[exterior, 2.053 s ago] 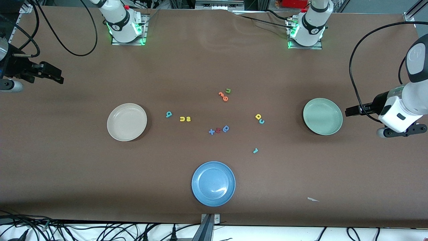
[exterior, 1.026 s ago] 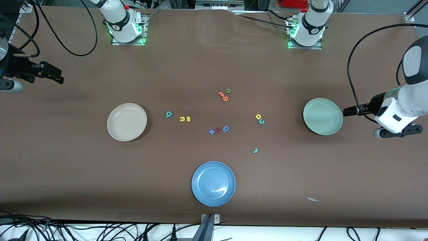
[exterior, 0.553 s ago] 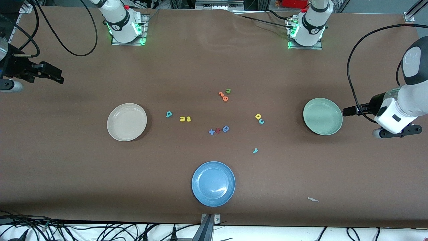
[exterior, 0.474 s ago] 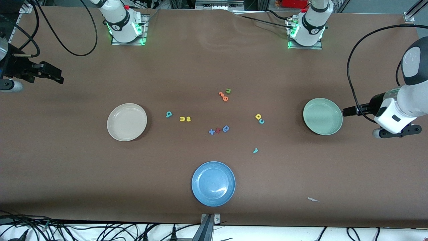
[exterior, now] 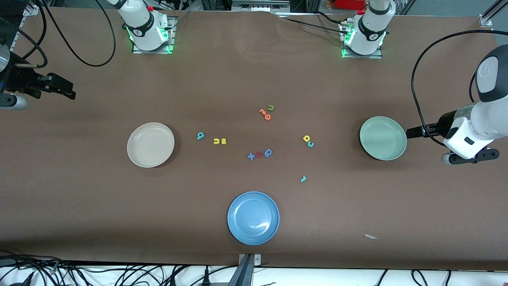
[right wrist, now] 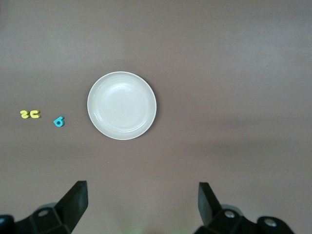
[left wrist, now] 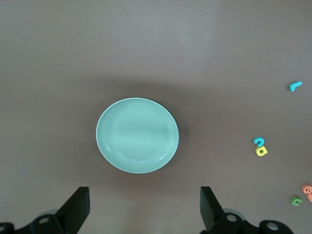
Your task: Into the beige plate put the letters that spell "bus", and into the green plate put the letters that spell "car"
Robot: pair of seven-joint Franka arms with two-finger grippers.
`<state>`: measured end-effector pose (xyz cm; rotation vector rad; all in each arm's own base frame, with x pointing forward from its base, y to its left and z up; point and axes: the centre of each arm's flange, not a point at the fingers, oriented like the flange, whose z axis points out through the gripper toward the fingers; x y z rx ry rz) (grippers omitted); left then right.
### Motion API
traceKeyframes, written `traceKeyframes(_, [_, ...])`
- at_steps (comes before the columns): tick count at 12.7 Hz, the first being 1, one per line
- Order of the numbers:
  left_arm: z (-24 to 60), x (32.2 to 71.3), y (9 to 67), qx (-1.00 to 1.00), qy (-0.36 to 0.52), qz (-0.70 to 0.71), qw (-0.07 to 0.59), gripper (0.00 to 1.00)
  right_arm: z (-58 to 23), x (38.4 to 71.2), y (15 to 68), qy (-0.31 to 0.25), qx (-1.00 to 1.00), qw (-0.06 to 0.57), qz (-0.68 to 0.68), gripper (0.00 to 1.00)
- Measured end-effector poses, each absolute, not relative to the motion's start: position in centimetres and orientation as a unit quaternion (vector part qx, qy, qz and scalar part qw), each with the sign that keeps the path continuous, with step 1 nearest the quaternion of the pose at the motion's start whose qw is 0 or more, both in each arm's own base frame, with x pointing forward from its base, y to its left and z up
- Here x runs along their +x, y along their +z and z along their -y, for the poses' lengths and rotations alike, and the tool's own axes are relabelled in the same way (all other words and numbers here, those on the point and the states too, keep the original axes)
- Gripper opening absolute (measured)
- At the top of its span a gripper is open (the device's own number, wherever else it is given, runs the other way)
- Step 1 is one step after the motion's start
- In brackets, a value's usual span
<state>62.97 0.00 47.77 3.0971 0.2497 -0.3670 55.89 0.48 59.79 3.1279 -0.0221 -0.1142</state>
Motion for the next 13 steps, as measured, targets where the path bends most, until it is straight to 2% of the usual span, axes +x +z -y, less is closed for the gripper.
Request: traceKeyframes(13, [0.08, 63.05, 47.24, 0.989, -0.122, -0.079, 0.007, 1.0, -0.48, 55.89, 59.79, -0.037, 0.999, 0.006, 0.007, 1.0])
